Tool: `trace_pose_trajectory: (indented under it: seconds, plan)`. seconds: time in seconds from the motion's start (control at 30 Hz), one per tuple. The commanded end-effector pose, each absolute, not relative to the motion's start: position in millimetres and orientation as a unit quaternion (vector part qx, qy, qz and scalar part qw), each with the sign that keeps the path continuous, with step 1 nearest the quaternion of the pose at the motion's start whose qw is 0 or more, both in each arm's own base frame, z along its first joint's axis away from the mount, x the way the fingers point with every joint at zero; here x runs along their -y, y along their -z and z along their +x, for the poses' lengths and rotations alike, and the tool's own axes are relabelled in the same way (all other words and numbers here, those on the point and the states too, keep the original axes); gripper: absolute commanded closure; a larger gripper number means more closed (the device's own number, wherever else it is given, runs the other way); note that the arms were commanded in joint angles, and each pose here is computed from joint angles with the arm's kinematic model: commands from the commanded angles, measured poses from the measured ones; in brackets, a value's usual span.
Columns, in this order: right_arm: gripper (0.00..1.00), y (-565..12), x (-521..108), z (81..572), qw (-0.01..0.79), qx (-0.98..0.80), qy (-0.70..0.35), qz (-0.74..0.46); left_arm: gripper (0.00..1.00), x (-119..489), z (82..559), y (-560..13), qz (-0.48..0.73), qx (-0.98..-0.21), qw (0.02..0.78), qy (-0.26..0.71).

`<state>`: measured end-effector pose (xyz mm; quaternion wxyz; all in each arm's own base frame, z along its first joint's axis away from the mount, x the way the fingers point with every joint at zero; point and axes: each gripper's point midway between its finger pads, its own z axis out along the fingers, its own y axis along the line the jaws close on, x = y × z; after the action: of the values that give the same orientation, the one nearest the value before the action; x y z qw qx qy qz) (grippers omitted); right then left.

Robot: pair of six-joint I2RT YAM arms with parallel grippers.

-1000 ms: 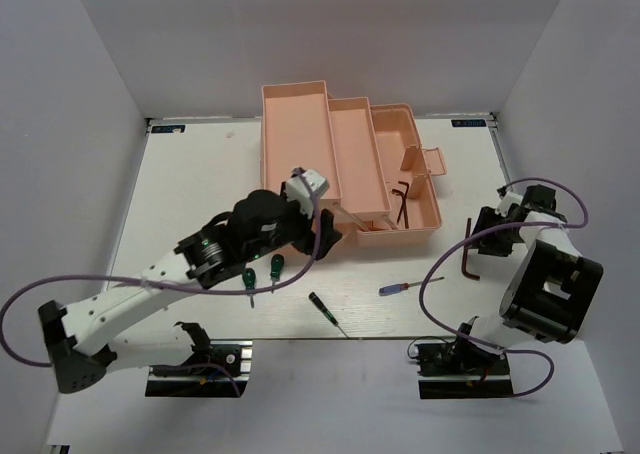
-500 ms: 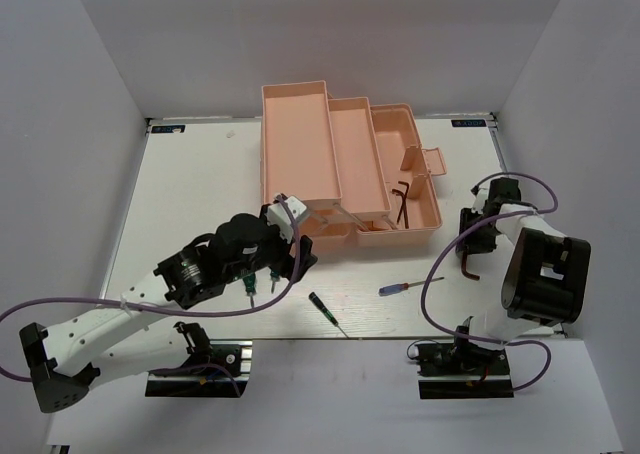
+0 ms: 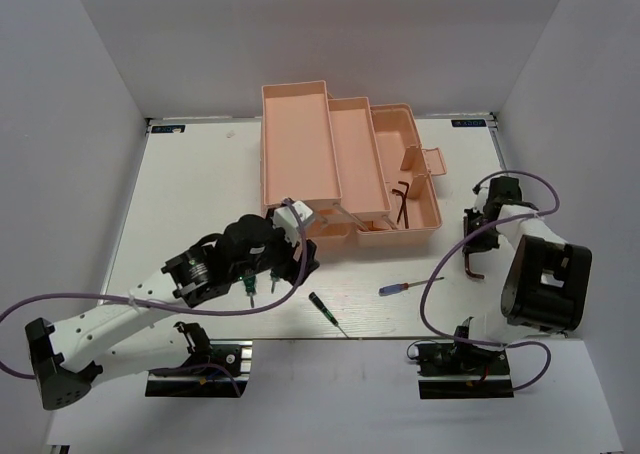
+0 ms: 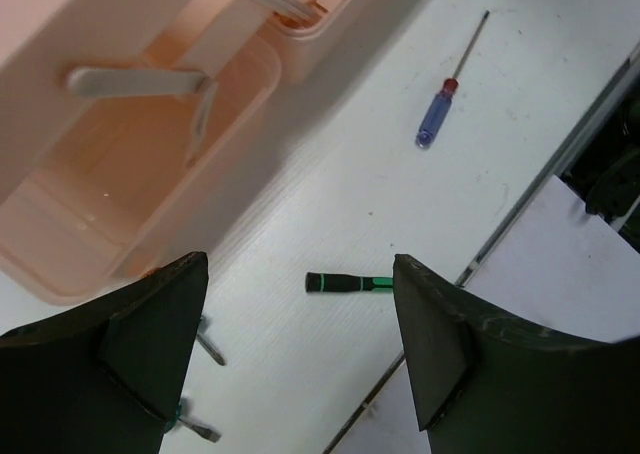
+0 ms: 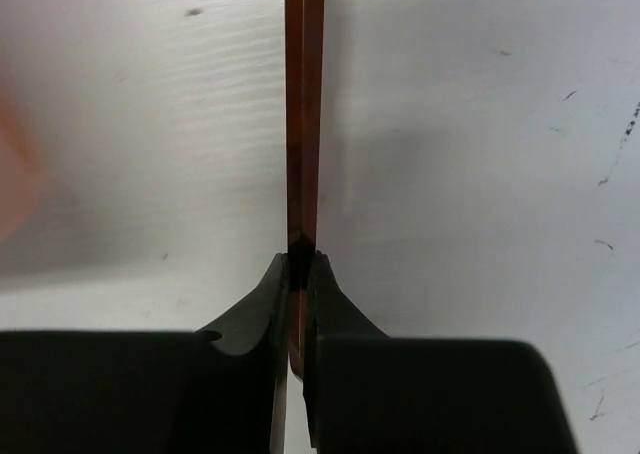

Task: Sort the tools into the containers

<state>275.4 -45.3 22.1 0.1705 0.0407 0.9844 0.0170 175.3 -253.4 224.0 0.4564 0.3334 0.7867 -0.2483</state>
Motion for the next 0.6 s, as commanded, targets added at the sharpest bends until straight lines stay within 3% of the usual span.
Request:
trace_pose_trajectory:
  seconds: [0.0,0.13,0.23,0.33,0.47,0.57]
  plan:
    - [1.0,-94,35,297,0.274,-0.961,-0.043,-0.007,0.17,267,163,-205,0.368,-0.786,0.416,0.271]
    - [1.0,-166,13,308,0.367,-0.924,-0.085,-0.07,0.28,275,159,-183,0.35,-0.816,0.372,0.272]
    - [1.0,-215,-17,313,0.407,-0.893,-0.15,-0.116,0.38,266,154,-156,0.315,-0.858,0.326,0.242]
    - [1.0,-247,-53,319,0.417,-0.865,-0.232,-0.154,0.42,254,153,-143,0.267,-0.894,0.296,0.204]
    - [1.0,-239,-97,343,0.367,-0.869,-0.288,-0.167,0.44,241,147,-128,0.208,-0.928,0.269,0.151]
    - [1.0,-216,-117,378,0.352,-0.882,-0.276,-0.148,0.38,247,136,-114,0.174,-0.938,0.254,0.159]
